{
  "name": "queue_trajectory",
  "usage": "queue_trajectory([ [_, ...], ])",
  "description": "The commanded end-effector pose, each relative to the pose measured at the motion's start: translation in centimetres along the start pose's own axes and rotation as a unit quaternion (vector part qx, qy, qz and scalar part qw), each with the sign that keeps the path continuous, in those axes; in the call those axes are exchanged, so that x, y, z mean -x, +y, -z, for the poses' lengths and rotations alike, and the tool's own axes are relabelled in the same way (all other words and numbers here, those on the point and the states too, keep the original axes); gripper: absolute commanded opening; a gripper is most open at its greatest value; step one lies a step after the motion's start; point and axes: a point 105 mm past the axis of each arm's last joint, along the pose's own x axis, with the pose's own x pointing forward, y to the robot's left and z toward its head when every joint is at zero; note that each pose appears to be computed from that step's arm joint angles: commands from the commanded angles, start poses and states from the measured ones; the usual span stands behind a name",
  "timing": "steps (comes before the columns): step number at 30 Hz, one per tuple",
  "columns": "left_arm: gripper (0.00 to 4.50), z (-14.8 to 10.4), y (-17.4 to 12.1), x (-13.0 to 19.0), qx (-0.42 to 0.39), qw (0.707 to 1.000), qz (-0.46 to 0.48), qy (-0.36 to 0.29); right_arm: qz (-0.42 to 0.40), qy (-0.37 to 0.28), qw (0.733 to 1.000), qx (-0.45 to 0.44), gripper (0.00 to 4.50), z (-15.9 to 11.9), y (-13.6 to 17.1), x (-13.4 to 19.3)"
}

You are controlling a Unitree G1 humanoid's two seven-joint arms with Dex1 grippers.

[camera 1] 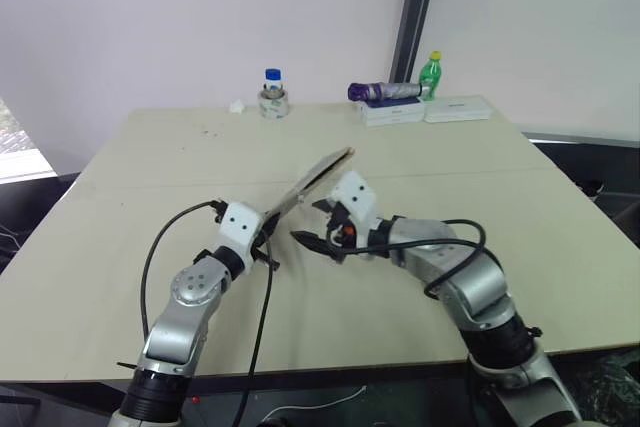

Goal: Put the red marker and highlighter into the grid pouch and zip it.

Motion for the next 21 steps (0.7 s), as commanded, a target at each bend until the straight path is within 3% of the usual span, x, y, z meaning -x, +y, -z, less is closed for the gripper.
queue_trajectory([
  [1, 0.0, -1.8, 1.6, -0.1, -0.024, 0.999, -0.035, -0.027, 0.072, 0.008, 0.997, 0.013, 3.49, -0.4, -2.8, 1.2],
  [6, 0.0, -1.5, 3.3, 0.0, -0.046, 0.996, -0.08, -0.018, 0.183, 0.068, 0.98, -0.032, 3.49, 2.8, -7.2, 2.4],
  [17, 0.0, -0.4, 4.1, 0.7, -0.09, 0.993, -0.076, -0.001, 0.284, 0.14, 0.941, -0.119, 3.49, 9.9, -10.5, 2.9],
  [21, 0.0, -0.3, 3.9, 0.7, -0.09, 0.993, -0.072, 0.001, 0.305, 0.151, 0.931, -0.134, 3.49, 11.2, -11.0, 3.3],
])
